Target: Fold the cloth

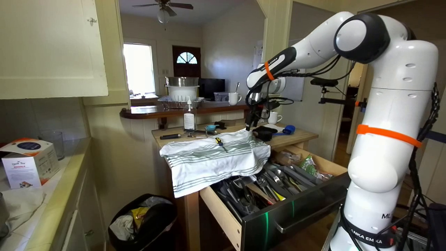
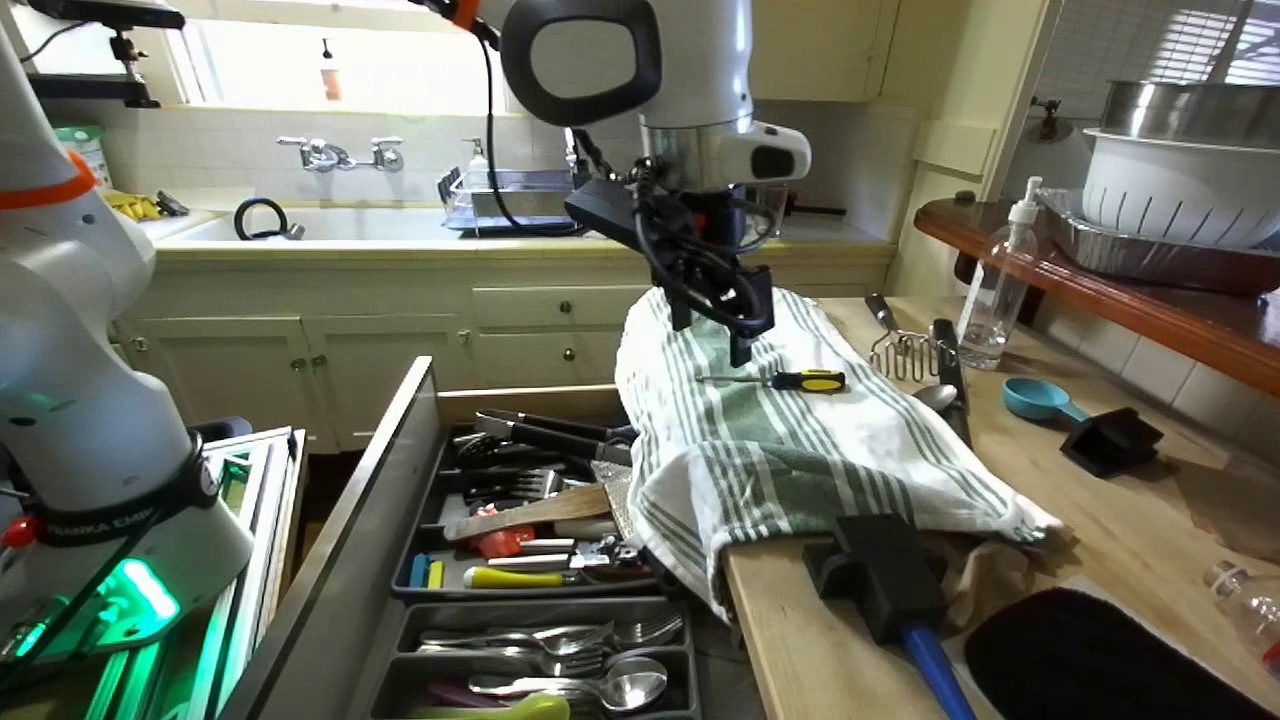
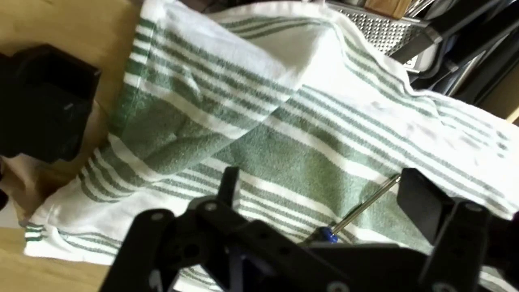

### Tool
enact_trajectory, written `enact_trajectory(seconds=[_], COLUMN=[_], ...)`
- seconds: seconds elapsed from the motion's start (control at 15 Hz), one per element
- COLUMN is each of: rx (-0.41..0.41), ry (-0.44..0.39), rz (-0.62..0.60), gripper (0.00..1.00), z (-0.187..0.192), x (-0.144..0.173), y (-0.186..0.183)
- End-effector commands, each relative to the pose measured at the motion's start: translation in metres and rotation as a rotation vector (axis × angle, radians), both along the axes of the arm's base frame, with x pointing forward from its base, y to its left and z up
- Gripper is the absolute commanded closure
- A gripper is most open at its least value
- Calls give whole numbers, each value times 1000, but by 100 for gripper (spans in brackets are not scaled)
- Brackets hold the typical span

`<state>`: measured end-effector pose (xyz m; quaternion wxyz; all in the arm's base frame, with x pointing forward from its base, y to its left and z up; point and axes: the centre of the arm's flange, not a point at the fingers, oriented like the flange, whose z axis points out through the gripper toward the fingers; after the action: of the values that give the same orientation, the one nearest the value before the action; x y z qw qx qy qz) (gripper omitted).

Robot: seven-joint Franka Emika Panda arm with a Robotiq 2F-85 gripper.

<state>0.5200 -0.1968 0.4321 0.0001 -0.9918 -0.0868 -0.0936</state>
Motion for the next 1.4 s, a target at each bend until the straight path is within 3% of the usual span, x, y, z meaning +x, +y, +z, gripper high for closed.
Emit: enact_trajectory(seconds=[0.0, 0.33, 0.73, 1.07, 1.33], rx=[11, 18, 126, 238, 220], ry=[-7, -7, -7, -18, -50], rz=[21, 52, -125, -202, -281], gripper=[0, 0, 0, 0, 0], z=[-4, -17, -10, -18, -44], x=[10, 30, 50, 71, 88], y=[-9, -27, -84, -117, -136])
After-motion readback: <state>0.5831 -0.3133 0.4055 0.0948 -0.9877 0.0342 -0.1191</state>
